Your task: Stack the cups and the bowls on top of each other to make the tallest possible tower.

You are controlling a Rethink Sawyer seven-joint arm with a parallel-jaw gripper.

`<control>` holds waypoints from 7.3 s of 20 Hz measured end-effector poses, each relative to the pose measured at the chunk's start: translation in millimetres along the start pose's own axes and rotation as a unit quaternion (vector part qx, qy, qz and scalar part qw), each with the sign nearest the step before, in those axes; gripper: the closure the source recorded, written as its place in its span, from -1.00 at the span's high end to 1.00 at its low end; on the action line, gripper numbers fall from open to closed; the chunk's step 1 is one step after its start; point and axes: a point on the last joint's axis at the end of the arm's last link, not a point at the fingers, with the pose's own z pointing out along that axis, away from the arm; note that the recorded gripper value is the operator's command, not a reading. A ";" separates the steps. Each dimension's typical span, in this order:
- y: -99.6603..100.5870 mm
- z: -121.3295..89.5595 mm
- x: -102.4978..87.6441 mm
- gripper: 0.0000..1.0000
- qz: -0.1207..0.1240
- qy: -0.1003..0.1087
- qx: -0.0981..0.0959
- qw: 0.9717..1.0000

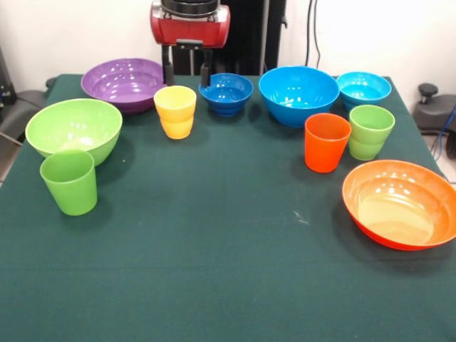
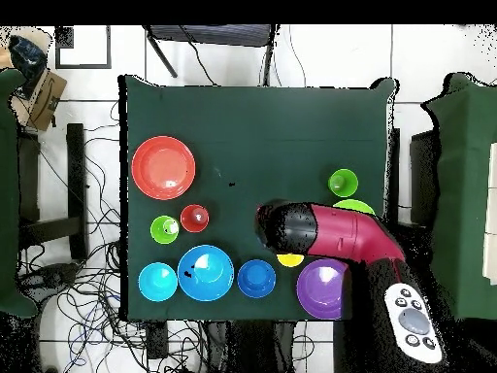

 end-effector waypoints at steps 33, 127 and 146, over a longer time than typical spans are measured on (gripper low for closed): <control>8.4 70.9 31.7 1.00 -0.007 0.052 -0.026 0.998; 0.7 95.5 79.4 1.00 -0.002 0.041 0.019 0.999; 2.5 87.0 96.9 1.00 0.002 0.053 0.034 0.998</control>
